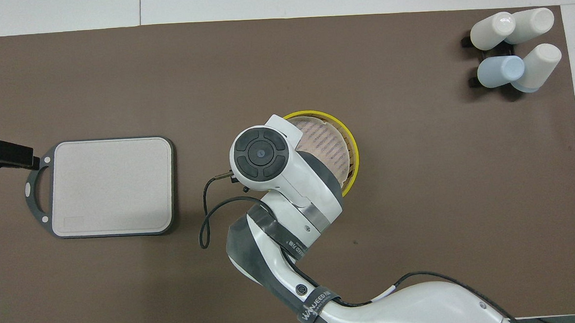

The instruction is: Place bun in steamer

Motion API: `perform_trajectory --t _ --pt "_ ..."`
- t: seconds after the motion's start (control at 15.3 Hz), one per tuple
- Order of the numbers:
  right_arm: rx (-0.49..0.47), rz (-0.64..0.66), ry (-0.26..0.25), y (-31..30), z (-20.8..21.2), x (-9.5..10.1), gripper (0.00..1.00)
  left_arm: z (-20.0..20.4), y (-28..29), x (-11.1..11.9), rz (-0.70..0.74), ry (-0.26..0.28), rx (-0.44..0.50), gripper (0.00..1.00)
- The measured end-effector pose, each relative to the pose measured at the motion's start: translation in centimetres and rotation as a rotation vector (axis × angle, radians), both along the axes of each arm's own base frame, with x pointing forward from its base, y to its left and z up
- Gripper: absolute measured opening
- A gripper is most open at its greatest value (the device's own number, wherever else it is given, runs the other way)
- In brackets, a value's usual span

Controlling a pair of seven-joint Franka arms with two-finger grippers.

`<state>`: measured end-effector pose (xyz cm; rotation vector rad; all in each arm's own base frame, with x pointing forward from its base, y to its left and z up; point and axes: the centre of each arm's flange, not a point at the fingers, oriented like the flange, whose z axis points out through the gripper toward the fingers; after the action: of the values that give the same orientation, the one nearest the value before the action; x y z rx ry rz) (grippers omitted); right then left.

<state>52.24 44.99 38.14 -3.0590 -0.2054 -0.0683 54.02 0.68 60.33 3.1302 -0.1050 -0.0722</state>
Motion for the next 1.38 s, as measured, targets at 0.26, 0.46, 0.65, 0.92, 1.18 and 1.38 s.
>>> perform_trajectory --t 0.26,0.46,0.65,0.92,1.18,1.38 --pt "0.004 -0.005 -0.002 -0.1 -0.1 0.2 0.09 0.4 0.0 -0.3 -0.009 -0.001 0.003 1.0" --pt "0.021 -0.011 -0.013 0.0 -0.4 0.4 0.2 0.4 0.0 -0.5 -0.025 0.01 0.002 1.0" --pt "0.031 -0.025 -0.023 -0.3 0.2 1.2 0.51 0.4 0.0 -0.5 -0.029 0.011 0.001 1.0" --pt "0.009 -0.057 -0.028 -5.3 3.6 4.8 0.93 0.4 -0.3 -0.5 -0.036 0.011 0.002 1.0" --pt "-0.082 -0.115 0.108 -19.5 13.0 6.2 1.0 0.4 -0.5 -0.5 -0.04 0.01 0.002 1.0" --pt "-0.109 -0.146 0.181 -27.6 18.9 3.5 1.0 0.4 -0.5 -0.5 -0.041 0.01 0.002 1.0"
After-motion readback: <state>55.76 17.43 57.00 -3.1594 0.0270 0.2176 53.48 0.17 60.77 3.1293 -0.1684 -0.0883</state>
